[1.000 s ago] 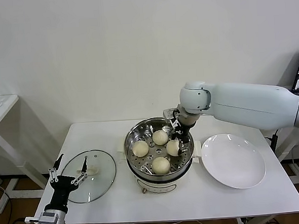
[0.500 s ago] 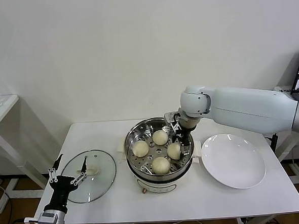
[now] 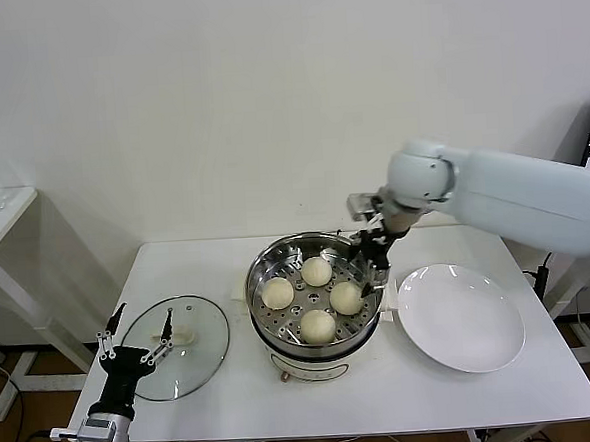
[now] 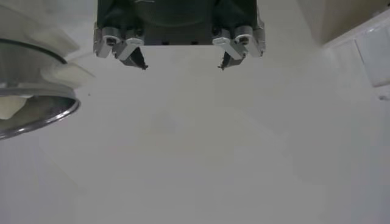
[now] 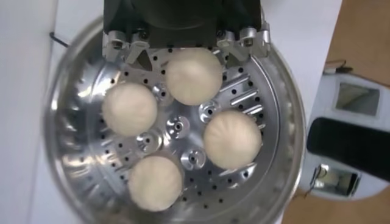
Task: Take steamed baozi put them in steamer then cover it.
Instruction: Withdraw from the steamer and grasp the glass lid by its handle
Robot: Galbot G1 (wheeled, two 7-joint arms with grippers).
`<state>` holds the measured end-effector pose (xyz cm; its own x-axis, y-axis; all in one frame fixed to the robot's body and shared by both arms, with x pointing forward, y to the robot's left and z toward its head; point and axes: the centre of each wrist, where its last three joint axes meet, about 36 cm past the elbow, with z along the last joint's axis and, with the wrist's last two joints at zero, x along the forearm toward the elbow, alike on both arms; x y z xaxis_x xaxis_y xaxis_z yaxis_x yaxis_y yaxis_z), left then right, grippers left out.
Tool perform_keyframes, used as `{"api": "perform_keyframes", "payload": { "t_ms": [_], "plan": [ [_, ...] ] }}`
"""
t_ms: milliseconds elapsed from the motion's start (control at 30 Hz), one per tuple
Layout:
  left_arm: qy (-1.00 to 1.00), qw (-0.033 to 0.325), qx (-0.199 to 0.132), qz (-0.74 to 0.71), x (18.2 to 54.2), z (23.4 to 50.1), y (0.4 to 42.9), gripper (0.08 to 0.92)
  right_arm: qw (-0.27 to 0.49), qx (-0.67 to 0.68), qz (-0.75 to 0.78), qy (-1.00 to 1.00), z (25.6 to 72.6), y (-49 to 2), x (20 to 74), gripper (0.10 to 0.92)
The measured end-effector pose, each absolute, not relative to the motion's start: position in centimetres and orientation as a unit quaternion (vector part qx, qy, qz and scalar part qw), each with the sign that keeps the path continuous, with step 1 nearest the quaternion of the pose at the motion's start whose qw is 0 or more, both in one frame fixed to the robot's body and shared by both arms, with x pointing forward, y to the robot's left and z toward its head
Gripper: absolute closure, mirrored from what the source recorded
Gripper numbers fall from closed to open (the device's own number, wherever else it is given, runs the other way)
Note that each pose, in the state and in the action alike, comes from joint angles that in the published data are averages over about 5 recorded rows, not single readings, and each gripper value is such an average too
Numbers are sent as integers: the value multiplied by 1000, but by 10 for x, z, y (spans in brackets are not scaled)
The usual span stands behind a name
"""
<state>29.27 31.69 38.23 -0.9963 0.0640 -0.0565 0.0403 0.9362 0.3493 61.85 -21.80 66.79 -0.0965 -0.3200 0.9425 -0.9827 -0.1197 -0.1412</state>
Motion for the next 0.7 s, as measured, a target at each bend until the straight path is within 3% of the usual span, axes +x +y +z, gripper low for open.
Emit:
{"api": "perform_keyframes", "payload": {
  "t_ms": [400,700],
  "plan": [
    [980,49,19,192,299,388,321,177,189,543,353,-738,648,-324,569,200],
    [978,65,-3,196,301,391,320,177,12,421,245,-873,598,-344,521,200]
  ]
}}
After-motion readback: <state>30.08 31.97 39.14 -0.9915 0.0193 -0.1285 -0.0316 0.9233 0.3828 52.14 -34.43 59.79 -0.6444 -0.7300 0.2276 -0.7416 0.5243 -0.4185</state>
